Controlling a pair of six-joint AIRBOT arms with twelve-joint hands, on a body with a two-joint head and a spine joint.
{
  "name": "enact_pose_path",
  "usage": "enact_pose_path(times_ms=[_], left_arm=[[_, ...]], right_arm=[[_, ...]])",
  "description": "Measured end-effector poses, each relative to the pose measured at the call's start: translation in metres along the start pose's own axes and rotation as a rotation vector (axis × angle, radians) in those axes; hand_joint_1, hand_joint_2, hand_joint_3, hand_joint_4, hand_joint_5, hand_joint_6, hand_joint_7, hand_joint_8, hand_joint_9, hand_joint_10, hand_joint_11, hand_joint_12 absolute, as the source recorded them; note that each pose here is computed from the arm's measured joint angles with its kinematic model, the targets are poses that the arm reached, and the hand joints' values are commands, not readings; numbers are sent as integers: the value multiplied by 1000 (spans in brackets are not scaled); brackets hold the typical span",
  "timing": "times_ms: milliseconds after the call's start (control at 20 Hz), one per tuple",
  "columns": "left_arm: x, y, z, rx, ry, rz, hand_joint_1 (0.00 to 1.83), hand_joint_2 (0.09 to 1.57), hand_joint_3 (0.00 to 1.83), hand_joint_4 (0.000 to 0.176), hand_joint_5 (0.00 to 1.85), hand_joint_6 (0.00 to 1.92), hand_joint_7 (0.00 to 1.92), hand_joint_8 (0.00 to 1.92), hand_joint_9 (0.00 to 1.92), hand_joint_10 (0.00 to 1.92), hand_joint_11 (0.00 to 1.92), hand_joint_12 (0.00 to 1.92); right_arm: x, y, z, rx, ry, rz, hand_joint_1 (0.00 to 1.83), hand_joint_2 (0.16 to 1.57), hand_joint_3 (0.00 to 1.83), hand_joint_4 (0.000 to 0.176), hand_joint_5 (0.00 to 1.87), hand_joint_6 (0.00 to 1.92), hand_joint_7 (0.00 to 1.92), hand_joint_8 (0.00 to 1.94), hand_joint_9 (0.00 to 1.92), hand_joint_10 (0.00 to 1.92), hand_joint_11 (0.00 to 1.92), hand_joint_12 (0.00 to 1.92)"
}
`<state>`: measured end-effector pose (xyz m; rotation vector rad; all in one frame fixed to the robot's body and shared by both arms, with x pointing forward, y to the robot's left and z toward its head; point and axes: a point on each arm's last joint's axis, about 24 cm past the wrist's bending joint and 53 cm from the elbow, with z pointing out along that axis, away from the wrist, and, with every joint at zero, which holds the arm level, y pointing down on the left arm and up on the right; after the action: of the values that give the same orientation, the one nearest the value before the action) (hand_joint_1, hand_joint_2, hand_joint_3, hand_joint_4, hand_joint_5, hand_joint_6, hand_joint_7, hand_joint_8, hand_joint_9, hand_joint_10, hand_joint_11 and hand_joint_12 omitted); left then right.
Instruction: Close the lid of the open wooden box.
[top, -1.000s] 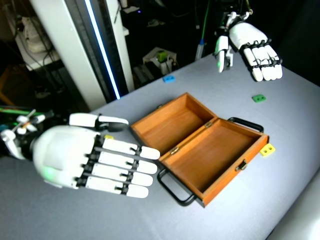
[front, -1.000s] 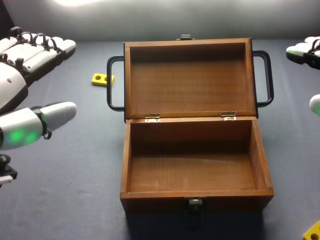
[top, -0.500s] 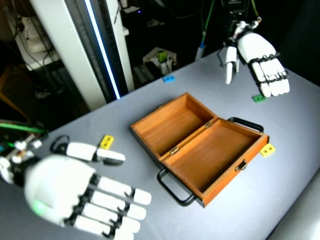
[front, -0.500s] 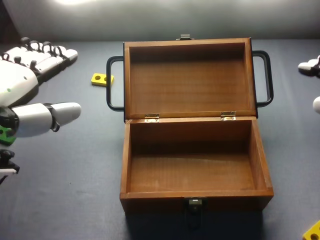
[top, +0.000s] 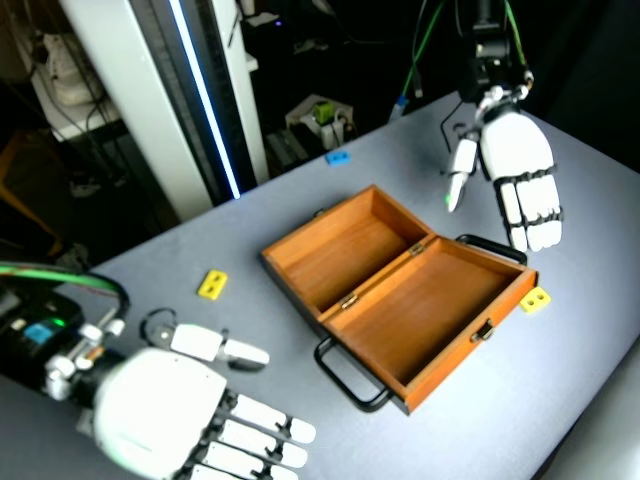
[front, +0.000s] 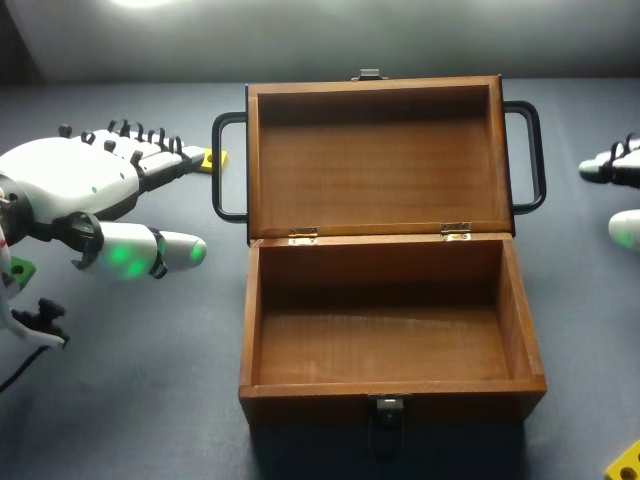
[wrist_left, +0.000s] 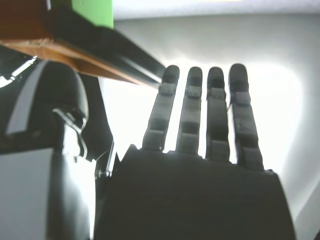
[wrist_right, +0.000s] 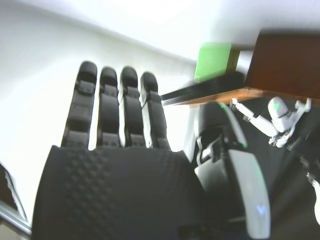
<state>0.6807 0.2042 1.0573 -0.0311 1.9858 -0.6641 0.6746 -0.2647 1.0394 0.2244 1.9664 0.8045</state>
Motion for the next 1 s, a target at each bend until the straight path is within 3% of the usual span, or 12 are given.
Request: enact_pose_path(times_ms=[300,750,1000], left_arm=[[14,1,6,-11,46,10,2,1418,8,0,15,0,50,2,54,2,50,87],[25,-14,13,17,84,50,0,1357,0,0,40,3,70,8,44,7,40,47],[25,-16,16,23,83,51,0,1299,0,0,17,6,43,7,18,6,30,32]], right_arm=[[15,15,12,-36,40,-14,1,1427,6,0,272,6,240,8,160,6,183,12],[19,24,18,-56,56,-19,0,1403,0,0,267,2,233,2,156,4,191,15],[19,33,21,-81,52,-17,0,1400,0,0,269,2,237,2,168,6,205,21]])
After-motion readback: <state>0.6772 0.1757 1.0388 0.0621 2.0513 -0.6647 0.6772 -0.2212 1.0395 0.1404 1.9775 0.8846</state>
